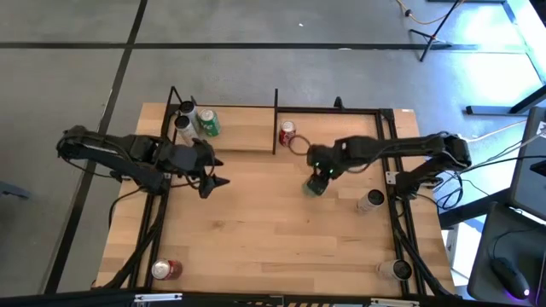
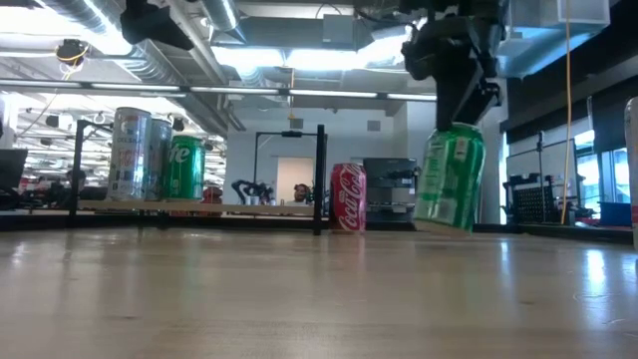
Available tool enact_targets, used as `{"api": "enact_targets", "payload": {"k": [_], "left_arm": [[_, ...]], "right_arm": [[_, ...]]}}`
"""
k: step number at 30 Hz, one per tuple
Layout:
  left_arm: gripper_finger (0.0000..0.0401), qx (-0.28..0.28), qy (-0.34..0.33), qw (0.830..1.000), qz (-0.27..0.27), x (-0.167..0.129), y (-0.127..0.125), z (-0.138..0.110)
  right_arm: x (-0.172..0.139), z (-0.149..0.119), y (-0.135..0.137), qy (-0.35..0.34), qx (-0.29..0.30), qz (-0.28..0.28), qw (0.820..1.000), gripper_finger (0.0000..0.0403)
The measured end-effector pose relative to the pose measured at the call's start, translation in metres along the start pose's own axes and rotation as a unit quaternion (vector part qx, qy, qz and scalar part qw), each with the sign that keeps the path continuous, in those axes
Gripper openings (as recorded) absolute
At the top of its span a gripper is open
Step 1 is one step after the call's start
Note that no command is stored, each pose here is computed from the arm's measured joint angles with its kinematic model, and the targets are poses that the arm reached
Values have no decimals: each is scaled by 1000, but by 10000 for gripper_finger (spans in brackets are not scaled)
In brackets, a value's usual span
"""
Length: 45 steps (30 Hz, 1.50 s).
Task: Place canned beverage on shelf
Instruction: Put the green soda can on the shelf
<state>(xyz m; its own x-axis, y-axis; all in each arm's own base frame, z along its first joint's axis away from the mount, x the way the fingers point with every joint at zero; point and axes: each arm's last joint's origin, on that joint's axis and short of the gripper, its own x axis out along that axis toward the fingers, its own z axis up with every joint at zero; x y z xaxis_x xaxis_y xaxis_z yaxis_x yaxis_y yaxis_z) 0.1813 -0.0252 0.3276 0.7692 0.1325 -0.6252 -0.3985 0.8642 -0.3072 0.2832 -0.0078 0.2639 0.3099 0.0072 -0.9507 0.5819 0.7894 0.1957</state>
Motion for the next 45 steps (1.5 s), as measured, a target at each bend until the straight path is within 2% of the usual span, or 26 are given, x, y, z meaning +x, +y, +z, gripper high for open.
{"api": "enact_targets", "payload": {"k": [6,10,17,27,32,36,41,45], "left_arm": [[332,25,31,999,0,15,-12,-8],[332,29,47,998,1,24,-20,-12],[332,33,42,998,-15,43,-36,-14],[332,30,34,999,-25,57,-45,-14],[332,-1,10,1000,-23,57,-47,-11],[332,-37,-25,999,-14,59,-49,-7],[332,-95,-70,993,-24,77,-56,2],[332,-127,-50,991,-9,108,-61,-7]], "right_arm": [[21,5,31,-33,-26,34,999,215],[25,12,47,-48,-51,29,997,215],[31,21,56,-60,-65,35,995,217],[31,25,59,-84,-72,48,993,283],[23,25,59,-91,-119,53,987,312],[-6,20,54,-107,-168,50,979,321],[-42,1,36,-127,-226,45,965,317],[-30,-14,17,-150,-245,8,958,315]]}}
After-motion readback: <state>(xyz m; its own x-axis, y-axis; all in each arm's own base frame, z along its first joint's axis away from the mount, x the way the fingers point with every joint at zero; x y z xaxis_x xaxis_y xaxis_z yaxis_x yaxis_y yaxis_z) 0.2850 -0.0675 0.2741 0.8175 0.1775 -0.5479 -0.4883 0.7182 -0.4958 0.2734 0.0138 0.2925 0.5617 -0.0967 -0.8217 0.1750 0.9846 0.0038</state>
